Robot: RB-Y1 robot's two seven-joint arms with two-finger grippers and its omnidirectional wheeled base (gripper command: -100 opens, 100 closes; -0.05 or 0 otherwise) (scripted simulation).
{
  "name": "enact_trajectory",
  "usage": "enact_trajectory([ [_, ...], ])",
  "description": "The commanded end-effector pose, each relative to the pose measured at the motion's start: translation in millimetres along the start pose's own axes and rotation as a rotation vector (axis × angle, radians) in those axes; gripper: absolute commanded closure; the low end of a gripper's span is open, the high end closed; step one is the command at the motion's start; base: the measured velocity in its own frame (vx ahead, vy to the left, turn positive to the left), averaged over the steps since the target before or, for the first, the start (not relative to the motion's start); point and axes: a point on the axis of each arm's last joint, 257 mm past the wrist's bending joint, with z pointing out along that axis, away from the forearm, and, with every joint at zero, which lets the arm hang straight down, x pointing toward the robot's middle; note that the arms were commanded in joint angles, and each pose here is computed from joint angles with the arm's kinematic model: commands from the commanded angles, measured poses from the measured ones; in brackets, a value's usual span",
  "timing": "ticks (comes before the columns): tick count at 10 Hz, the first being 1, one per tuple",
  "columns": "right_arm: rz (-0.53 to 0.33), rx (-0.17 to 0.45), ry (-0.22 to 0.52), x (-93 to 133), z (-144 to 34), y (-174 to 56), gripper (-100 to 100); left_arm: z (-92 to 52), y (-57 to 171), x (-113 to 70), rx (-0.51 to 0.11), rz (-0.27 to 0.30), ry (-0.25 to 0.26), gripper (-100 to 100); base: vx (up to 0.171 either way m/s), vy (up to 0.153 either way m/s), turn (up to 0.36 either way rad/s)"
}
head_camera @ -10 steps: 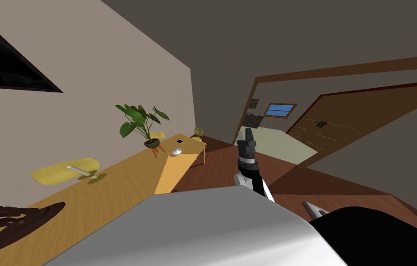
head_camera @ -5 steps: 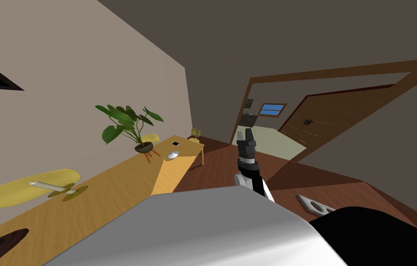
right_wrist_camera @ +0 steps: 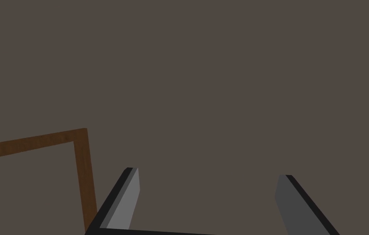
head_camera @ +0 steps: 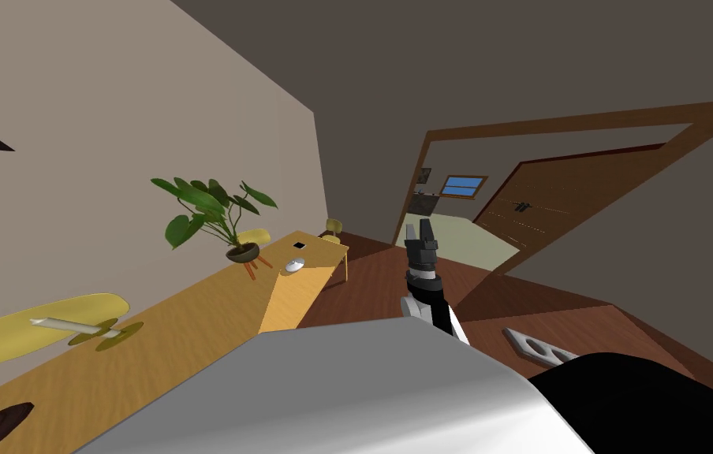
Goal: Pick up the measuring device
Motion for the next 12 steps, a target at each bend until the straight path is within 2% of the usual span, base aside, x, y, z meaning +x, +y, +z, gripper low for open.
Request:
enact_trajectory([
  [1,0.000,0.000,0.000,0,0.0,0,0,4.7,0,3.4,-0.002,-0.004,0.001,-100,-0.008,0.023,-0.028],
  [2,0.000,0.000,0.000,0,0.0,0,0,8.7,-1,6.1,-0.003,-0.007,0.002,-100,-0.010,0.020,-0.035],
  [3,0.000,0.000,0.000,0,0.0,0,0,6.5,-1,4.6,-0.003,-0.006,0.001,-100,-0.005,0.010,-0.008],
  [4,0.000,0.000,0.000,0,0.0,0,0,6.7,-1,4.9,-0.003,-0.006,0.001,100,-0.003,0.005,0.013],
  [8,0.000,0.000,0.000,0,0.0,0,0,6.6,0,4.9,-0.004,-0.005,0.001,100,0.000,0.000,0.000],
  [9,0.000,0.000,0.000,0,0.0,0,0,6.6,0,4.9,-0.004,-0.005,0.001,0,0.000,0.000,0.000],
  [10,0.000,0.000,0.000,0,0.0,0,0,0.7,1,0.9,0.000,0.000,0.000,100,0.010,-0.018,0.050],
  [12,0.000,0.000,0.000,0,0.0,0,0,-5.4,2,-2.6,0.002,0.006,0.000,100,0.012,-0.034,0.049],
])
